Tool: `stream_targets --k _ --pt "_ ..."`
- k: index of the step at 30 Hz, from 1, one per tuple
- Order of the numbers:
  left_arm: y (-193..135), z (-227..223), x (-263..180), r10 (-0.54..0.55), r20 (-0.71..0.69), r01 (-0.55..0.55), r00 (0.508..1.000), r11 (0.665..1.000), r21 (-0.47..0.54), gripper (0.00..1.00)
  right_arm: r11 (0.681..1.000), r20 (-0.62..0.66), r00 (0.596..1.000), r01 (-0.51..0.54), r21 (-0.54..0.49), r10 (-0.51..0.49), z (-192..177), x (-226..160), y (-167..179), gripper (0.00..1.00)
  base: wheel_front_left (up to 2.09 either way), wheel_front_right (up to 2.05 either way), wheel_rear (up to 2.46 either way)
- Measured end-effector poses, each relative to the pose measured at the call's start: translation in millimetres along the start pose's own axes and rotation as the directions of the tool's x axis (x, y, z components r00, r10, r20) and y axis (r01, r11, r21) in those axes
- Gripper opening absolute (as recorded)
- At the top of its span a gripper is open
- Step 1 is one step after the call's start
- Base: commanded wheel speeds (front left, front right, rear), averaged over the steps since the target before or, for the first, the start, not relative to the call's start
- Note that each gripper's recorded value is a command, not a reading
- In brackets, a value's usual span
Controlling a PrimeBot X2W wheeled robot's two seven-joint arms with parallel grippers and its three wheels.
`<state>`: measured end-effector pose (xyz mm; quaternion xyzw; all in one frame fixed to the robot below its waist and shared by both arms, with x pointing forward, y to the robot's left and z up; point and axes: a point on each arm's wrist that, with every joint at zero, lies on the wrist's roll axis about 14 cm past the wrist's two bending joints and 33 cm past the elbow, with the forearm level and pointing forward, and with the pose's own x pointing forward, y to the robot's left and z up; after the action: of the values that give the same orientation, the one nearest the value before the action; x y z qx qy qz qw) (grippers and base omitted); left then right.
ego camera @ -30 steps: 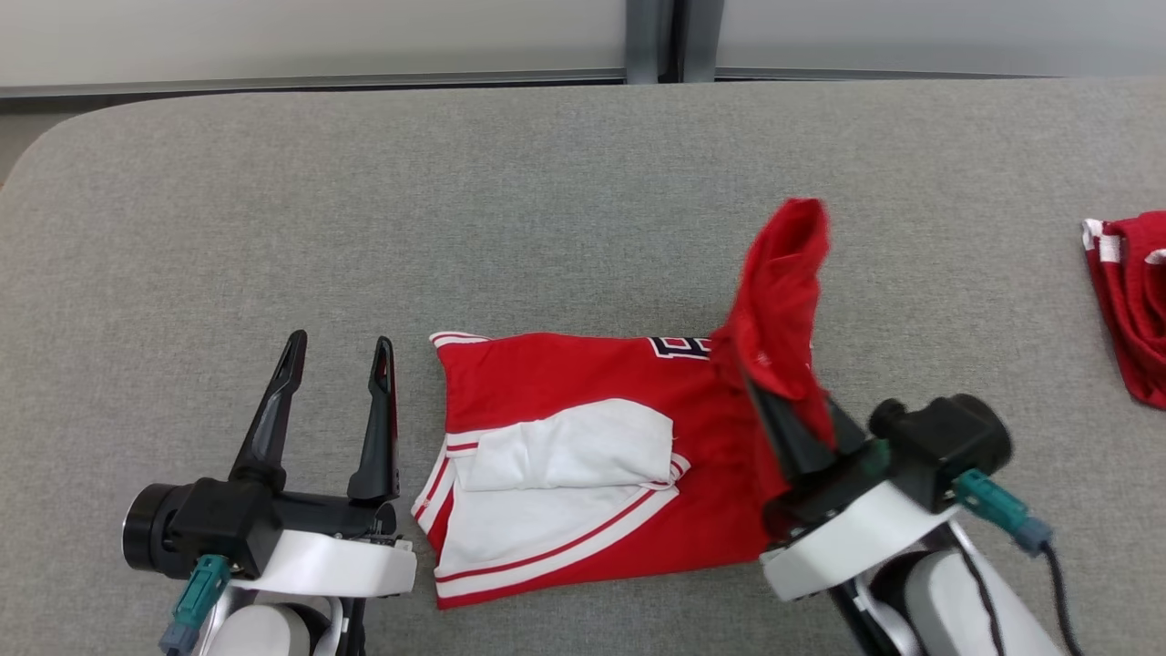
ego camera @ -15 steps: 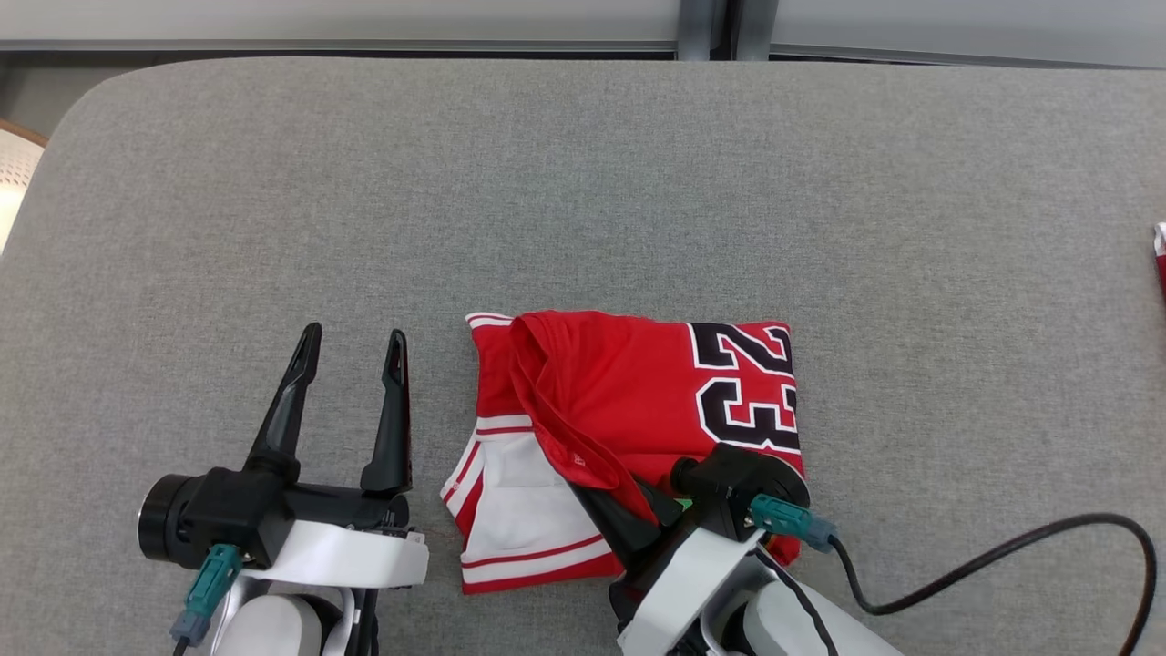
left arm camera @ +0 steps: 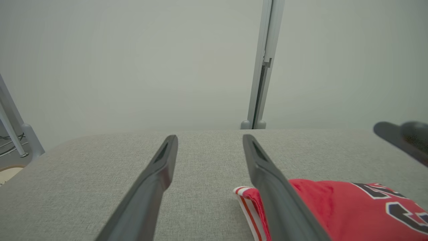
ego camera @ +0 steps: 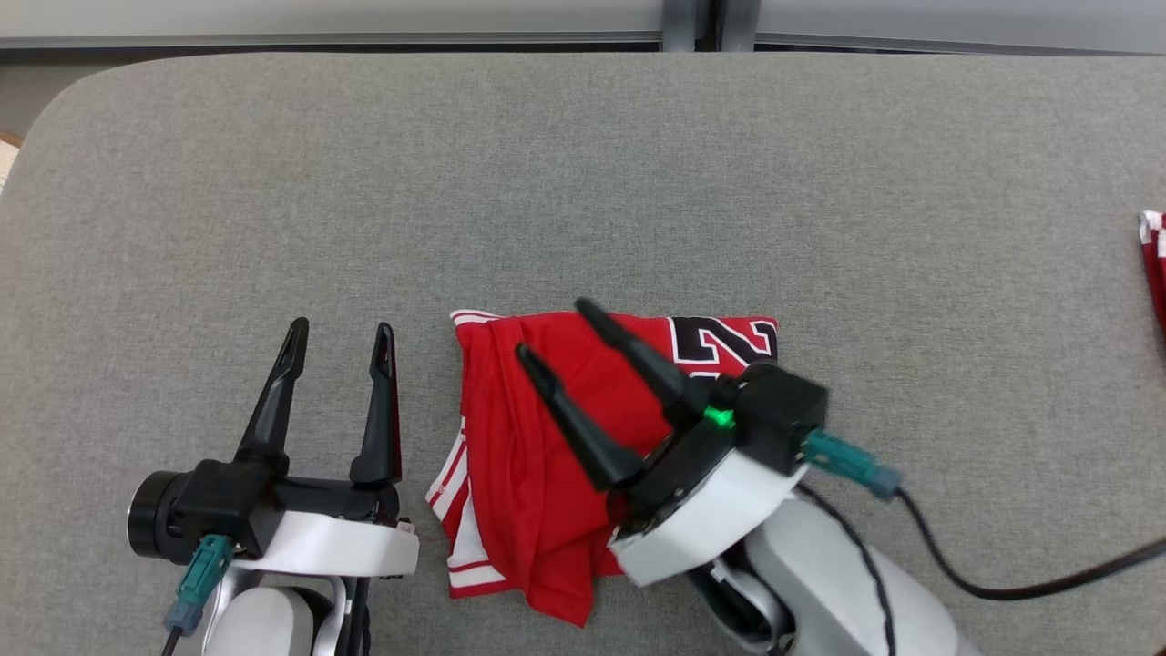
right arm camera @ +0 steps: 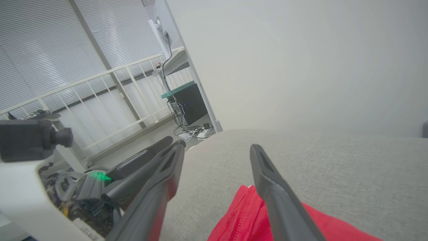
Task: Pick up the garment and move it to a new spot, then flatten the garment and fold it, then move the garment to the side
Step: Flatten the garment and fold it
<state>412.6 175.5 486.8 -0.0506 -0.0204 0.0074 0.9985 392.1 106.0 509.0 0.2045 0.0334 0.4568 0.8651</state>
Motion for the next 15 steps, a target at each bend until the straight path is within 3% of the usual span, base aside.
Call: stream_targets --k 3,6,11,15 --pt "-1.1 0.1 1.5 -0.004 0.002 0.004 1.000 1.000 0.000 1.00 0.995 0.128 0.989 0.081 -0.061 -0.073 41.3 -3.6 -25.8 1.00 0.00 0.00 0.00" --pt "-1.4 0.2 2.1 -0.009 0.003 0.009 1.000 1.000 0.007 1.00 0.968 0.220 0.956 0.222 -0.115 -0.193 72.0 -27.3 -64.7 1.00 0.00 0.00 0.00" --pt "0.7 3.8 3.6 -0.013 0.013 0.013 1.000 1.000 0.021 1.00 0.879 0.302 0.879 0.435 -0.194 -0.368 100.1 -84.3 -114.7 1.00 0.00 0.00 0.00" --pt "2.4 8.6 2.2 -0.016 0.025 0.015 1.000 0.999 0.036 1.00 0.795 0.285 0.824 0.556 -0.244 -0.489 101.7 -131.3 -137.7 1.00 0.00 0.00 0.00"
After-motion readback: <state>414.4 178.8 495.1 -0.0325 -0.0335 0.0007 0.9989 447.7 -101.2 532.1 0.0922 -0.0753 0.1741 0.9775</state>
